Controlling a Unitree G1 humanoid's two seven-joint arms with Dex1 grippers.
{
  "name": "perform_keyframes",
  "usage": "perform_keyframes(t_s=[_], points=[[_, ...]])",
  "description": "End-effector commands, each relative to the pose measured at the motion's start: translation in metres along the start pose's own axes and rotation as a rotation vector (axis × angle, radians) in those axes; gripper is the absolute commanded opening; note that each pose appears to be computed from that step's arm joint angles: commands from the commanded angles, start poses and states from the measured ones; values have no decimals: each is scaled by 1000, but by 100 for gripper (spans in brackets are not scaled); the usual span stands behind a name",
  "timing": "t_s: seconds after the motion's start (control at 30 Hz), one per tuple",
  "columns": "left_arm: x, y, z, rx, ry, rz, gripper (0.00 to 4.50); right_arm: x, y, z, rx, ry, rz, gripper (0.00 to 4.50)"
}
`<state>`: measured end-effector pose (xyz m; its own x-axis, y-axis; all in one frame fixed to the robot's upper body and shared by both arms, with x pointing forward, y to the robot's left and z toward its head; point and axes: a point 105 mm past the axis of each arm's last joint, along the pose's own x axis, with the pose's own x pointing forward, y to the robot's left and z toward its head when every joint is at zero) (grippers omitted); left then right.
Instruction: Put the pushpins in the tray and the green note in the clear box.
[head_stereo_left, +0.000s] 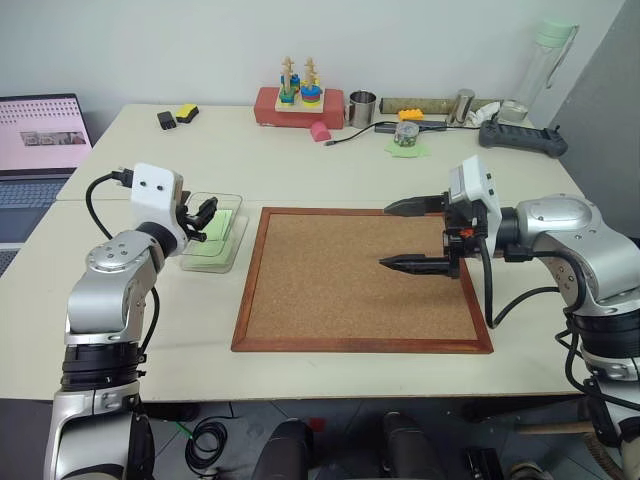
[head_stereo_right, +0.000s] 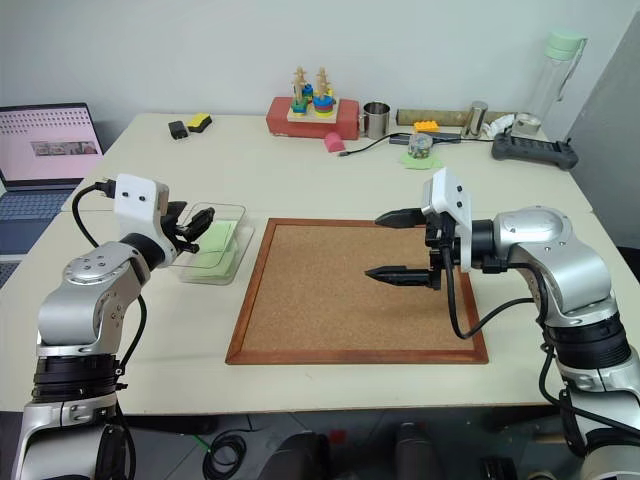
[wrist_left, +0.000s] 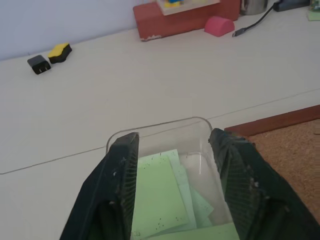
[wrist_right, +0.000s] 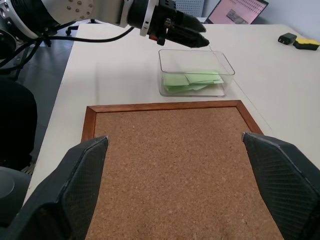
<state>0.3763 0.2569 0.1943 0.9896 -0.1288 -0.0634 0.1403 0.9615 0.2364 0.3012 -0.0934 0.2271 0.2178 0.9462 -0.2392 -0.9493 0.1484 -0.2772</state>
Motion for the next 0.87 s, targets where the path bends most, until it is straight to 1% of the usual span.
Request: perform_keyframes(t_s=[0.03, 0.07, 0.1, 0.23, 0.27, 0.33, 0.4, 0.5, 0.57, 0.67, 0.77, 0.87], points=[[-18, 6, 31, 69, -71, -27, 320, -7, -3, 6, -40, -1, -25, 450], [-23, 6, 32, 82, -65, -49, 339, -9, -5, 4, -38, 6, -41, 450], [-27, 6, 33, 90, -60, -64, 339, -11, -6, 3, -37, 11, -51, 450], [-69, 12, 13, 322, 73, -188, 339, -39, -15, -23, -22, 110, -175, 450], [-78, 12, 7, 348, 104, -223, 339, -46, -16, -28, -19, 133, -195, 450], [-100, 15, -4, 354, 164, -291, 339, -66, -18, -40, -11, 196, -245, 450], [-123, 26, -18, 364, 243, -317, 339, -92, -21, -52, 7, 267, -305, 450], [-146, 42, -26, 335, 300, -315, 339, -126, -25, -61, 35, 333, -378, 450], [-156, 51, -28, 316, 315, -306, 339, -147, -26, -64, 60, 360, -415, 450], [-165, 53, -29, 291, 314, -326, 339, -171, -27, -65, 75, 389, -453, 450], [-169, 54, -27, 282, 309, -338, 339, -183, -27, -65, 86, 410, -464, 450], [-170, 55, -26, 277, 305, -343, 339, -186, -27, -65, 86, 414, -466, 450]])
